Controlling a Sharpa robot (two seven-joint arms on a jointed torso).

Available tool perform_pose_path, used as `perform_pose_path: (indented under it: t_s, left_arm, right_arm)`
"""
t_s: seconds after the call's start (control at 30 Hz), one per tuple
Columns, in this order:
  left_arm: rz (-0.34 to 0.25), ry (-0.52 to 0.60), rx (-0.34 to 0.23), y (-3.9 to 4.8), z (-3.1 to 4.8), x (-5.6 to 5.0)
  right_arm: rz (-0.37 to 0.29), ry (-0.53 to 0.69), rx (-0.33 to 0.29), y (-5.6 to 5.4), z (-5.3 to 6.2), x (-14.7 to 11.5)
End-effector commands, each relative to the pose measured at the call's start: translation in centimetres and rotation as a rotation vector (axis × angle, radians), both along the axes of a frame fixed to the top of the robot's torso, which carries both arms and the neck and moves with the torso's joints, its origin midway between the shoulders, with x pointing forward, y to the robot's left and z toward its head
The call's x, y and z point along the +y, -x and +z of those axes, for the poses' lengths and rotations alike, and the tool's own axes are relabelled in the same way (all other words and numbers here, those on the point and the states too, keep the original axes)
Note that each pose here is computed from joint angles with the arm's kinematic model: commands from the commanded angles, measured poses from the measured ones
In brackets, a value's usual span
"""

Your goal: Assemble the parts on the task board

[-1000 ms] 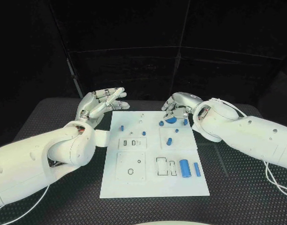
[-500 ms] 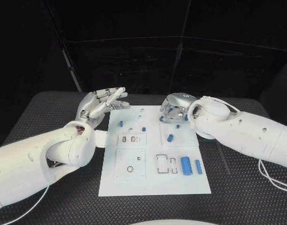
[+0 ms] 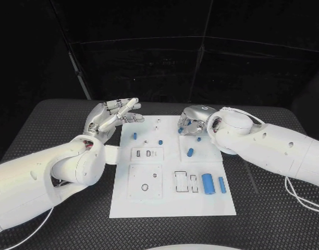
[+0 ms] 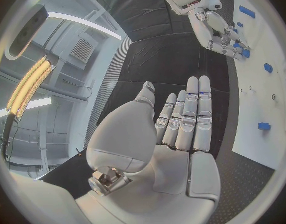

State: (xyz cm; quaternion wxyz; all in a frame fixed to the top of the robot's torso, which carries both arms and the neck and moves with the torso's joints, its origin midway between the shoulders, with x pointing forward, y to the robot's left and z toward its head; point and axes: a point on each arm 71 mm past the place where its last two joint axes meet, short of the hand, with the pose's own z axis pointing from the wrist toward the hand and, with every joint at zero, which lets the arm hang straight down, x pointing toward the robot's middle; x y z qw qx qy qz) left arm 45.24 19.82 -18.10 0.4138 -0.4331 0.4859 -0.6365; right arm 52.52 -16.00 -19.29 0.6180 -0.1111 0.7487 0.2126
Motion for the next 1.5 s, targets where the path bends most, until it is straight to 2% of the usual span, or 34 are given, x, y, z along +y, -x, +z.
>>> perform_pose_path:
  t_s: [0.03,0.83,1.13,1.3,1.5]
  left_arm:
    - [-0.017,0.003,-0.005,-0.01,0.10,-0.1]
    - [-0.017,0.001,0.000,-0.10,0.01,-0.1]
    - [-0.016,0.000,0.000,-0.11,0.00,0.0]
    - [-0.013,-0.001,-0.001,-0.12,0.00,0.1]
    - [-0.013,-0.001,-0.001,-0.12,0.01,0.1]
  right_arm:
    - [-0.002,0.019,0.004,-0.1,0.0,-0.1]
    - [-0.012,0.001,0.003,-0.7,-0.3,0.5]
    - [-0.012,-0.063,-0.064,-0.2,0.7,0.5]
    - [-0.025,-0.115,-0.121,0.0,1.4,0.7]
    - [-0.051,-0.154,-0.188,-0.9,2.3,1.3]
